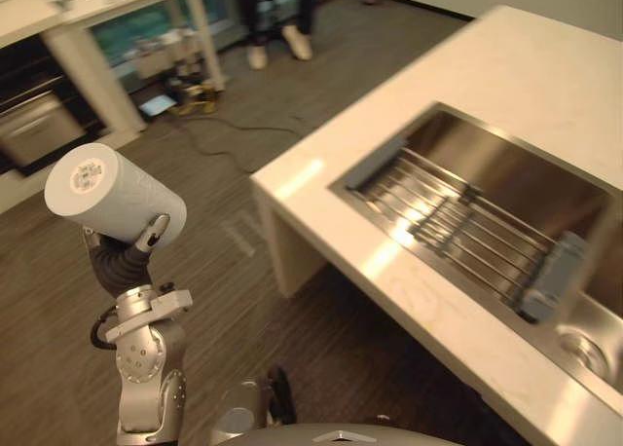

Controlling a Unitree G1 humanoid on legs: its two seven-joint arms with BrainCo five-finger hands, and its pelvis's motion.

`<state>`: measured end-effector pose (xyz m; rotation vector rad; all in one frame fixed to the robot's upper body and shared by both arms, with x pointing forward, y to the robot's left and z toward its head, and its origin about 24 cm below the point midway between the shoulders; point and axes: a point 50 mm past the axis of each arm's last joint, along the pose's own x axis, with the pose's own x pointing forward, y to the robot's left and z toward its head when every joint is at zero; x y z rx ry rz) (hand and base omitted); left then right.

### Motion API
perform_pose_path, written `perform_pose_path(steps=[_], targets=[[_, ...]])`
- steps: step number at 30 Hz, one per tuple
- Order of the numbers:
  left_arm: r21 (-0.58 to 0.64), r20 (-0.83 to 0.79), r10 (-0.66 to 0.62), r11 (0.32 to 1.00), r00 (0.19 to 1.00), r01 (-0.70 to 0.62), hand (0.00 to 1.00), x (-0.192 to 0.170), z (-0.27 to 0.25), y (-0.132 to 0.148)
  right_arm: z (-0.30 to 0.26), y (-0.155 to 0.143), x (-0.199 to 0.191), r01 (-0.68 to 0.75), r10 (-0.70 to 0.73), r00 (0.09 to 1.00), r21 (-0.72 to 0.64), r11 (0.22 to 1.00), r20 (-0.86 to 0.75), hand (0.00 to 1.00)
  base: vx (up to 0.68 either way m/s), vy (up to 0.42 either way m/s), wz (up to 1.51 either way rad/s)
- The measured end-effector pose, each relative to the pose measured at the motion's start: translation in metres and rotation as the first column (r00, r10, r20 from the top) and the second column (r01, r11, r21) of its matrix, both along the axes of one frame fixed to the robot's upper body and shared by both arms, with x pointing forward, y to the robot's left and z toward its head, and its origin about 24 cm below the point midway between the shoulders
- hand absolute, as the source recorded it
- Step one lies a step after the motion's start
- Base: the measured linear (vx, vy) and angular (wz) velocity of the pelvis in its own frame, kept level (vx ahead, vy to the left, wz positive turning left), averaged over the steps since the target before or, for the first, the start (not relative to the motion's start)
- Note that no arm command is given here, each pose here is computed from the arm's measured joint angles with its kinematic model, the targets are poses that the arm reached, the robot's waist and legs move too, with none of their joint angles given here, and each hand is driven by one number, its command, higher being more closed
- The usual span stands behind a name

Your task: Walk over to the sink, pick up the cup, carry it to the dishwasher, place the cup inside the dishwasher, then close the dishwasher door

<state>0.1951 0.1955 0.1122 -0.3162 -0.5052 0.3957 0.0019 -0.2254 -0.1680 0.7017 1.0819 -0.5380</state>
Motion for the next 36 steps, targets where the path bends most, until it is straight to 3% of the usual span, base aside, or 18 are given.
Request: perform_pose_path(steps=[7,9,12,15,20,31,32,36], targets=[[0.008,0.117,-0.176,0.984,0.977,0.176,1.0,0.01,0.017,-0.026,0.0,0.003,-0.024,0.061,-0.06,0.996,0.019,0.998,-0.062,0.0,0.03,0.209,1.94],[0.009,0.119,-0.224,0.974,0.967,0.224,1.0,0.011,0.016,-0.032,0.002,0.001,-0.041,0.09,-0.09,0.991,0.003,0.996,-0.095,0.0,0.05,0.237,1.61],[0.007,0.058,-0.284,0.959,0.957,0.284,1.0,0.018,0.003,-0.041,0.005,-0.01,-0.028,0.057,-0.058,0.997,-0.012,0.998,-0.044,0.0,0.09,0.102,1.32],[0.001,0.001,-0.461,0.887,0.887,0.461,1.0,0.038,-0.01,-0.086,0.006,-0.005,-0.01,0.054,-0.053,0.998,-0.01,0.999,0.032,0.0,0.1,-0.008,1.74],[-0.025,-0.044,-0.557,0.831,0.83,0.556,1.0,0.035,-0.021,-0.116,0.008,-0.015,-0.007,0.046,-0.042,0.998,-0.091,0.995,0.043,0.0,0.11,-0.143,1.22],[0.09,-0.1,-0.563,0.816,0.82,0.571,1.0,0.033,-0.026,-0.105,0.007,0.009,0.033,-0.143,0.153,0.98,-0.083,0.986,0.13,0.0,0.0,-0.092,0.12],[0.122,-0.214,-0.535,0.816,0.817,0.566,1.0,0.029,-0.049,-0.09,0.001,0.033,0.046,-0.263,0.264,0.957,-0.025,0.965,0.121,0.0,-0.04,0.012,0.01],[0.122,-0.214,-0.534,0.816,0.818,0.565,1.0,0.029,-0.049,-0.09,0.0,0.034,0.041,-0.263,0.263,0.958,-0.019,0.965,0.111,0.0,0.01,0.002,0.0]])
